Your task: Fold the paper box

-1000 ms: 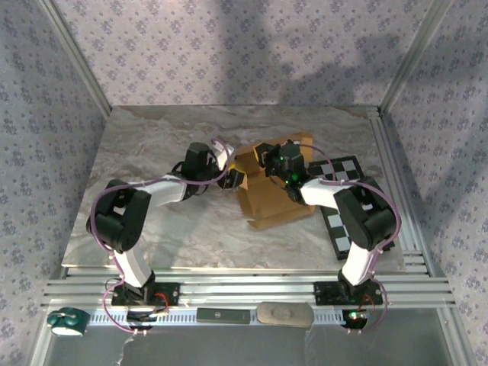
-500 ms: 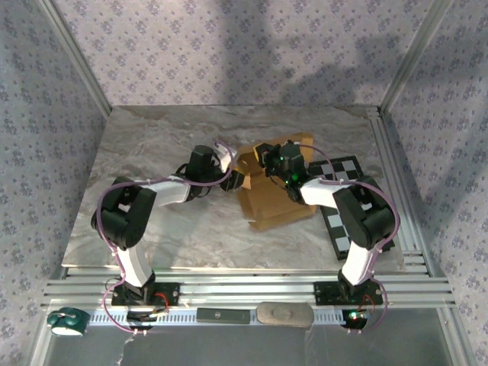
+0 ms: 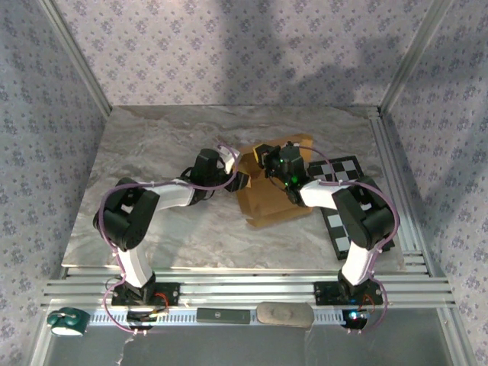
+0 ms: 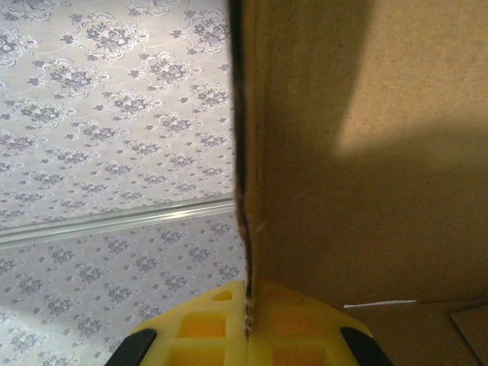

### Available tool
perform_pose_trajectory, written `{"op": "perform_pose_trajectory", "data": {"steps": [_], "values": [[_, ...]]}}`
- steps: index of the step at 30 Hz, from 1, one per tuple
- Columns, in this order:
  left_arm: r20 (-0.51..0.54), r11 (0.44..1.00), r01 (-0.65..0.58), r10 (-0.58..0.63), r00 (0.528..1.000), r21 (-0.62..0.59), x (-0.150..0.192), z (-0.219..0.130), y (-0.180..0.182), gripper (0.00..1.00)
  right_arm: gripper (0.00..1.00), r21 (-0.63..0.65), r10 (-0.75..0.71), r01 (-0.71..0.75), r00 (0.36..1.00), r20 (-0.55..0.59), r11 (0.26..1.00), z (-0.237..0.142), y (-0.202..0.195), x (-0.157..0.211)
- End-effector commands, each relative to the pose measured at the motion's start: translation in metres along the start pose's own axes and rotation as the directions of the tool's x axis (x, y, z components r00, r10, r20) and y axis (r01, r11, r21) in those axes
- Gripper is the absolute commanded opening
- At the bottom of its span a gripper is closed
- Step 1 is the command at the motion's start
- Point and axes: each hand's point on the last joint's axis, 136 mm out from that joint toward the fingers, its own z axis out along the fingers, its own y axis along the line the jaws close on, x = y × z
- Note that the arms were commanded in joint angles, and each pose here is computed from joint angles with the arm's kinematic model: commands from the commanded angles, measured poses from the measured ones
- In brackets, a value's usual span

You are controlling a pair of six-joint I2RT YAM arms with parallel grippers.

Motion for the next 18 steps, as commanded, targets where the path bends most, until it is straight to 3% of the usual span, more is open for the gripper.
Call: {"op": "perform_pose_trajectory", "data": {"steps": [1, 18], "values": [[0.044, 1.000, -0.008, 0.008, 0.999, -0.007, -0.011, 0.000, -0.001, 0.60, 0.00, -0.005, 0.011, -0.011, 1.000, -0.002, 1.000, 0.000, -0.002, 0.002], [0.081, 0.979, 0.033, -0.017, 0.997, -0.203, -0.019, 0.013, 0.014, 0.45, 0.00, -0.006, 0.046, -0.046, 0.999, 0.004, 0.999, -0.002, -0.007, 0.010]]}}
